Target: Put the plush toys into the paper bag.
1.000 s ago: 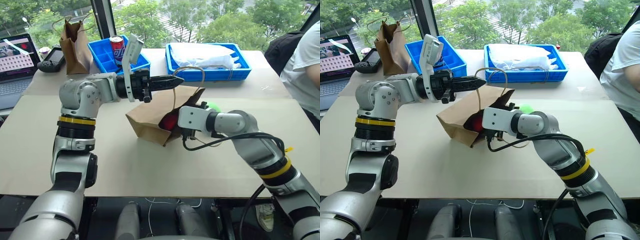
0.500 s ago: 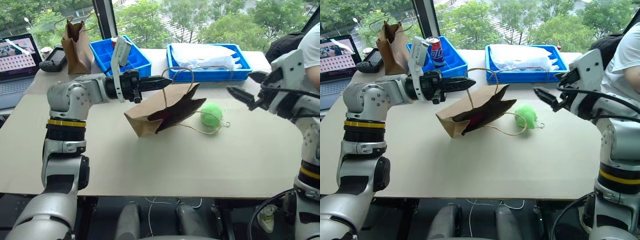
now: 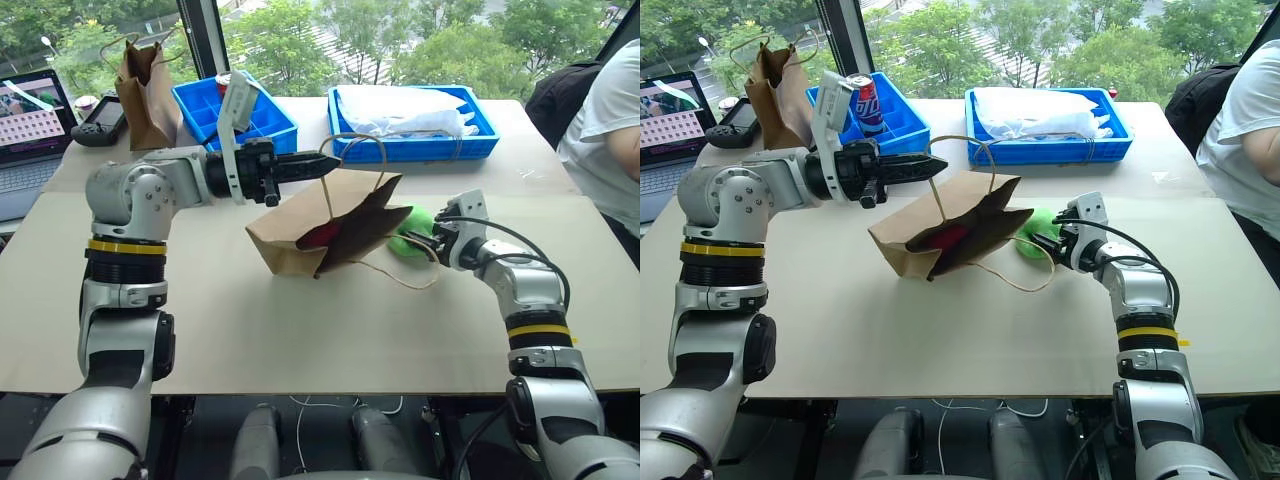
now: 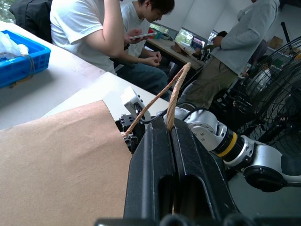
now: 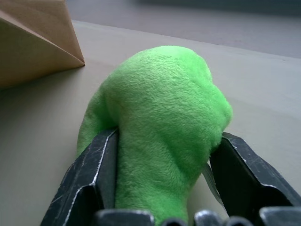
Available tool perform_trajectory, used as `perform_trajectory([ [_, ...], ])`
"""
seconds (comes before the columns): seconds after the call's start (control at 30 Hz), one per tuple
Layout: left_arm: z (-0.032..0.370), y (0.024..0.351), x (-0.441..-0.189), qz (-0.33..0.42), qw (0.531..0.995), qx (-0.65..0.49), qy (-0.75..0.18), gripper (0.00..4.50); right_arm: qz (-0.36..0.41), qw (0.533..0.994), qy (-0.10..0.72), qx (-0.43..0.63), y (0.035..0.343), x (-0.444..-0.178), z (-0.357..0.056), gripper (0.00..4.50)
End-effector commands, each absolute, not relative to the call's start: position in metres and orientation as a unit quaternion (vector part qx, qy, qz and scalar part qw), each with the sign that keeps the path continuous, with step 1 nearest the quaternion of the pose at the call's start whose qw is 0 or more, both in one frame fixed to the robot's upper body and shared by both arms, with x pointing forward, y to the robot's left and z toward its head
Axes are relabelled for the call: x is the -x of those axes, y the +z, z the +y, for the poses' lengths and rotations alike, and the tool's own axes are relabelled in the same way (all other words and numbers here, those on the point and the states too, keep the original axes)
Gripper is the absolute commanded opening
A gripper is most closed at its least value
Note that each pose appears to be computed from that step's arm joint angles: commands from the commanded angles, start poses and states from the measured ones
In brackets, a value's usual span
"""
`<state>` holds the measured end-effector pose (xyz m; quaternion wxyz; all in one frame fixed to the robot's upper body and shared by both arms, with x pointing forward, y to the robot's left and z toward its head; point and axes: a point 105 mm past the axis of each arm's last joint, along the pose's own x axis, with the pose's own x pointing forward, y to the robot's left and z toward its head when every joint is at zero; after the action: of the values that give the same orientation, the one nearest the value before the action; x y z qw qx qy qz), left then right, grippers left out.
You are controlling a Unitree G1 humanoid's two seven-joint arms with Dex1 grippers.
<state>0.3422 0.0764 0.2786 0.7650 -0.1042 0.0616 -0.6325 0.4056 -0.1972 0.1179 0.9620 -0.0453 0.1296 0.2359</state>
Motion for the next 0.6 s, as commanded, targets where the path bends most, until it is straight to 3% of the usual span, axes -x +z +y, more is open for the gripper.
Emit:
perform_trajectory([
  [0.03, 0.073, 0.295, -0.337, 0.036, 0.756, 0.094, -0.647, 0.0, 0.093, 0.969, 0.209, 0.094, 0.144, -0.398, -0.223, 1.52],
  [0.13, 0.071, 0.296, -0.336, 0.034, 0.752, 0.096, -0.651, 0.0, 0.061, 0.971, 0.175, 0.149, 0.18, -0.384, -0.251, 0.46],
  [0.2, 0.07, 0.297, -0.337, 0.034, 0.751, 0.097, -0.652, 0.0, 0.04, 0.97, 0.161, 0.179, 0.208, -0.372, -0.265, 0.01],
  [0.37, 0.066, 0.295, -0.337, 0.035, 0.746, 0.102, -0.657, 0.0, 0.016, 0.937, 0.243, 0.249, 0.253, -0.34, -0.235, 0.01],
  [0.6, 0.062, 0.297, -0.338, 0.033, 0.742, 0.102, -0.661, 0.0, 0.016, 0.863, 0.384, 0.328, 0.257, -0.313, -0.156, 0.01],
])
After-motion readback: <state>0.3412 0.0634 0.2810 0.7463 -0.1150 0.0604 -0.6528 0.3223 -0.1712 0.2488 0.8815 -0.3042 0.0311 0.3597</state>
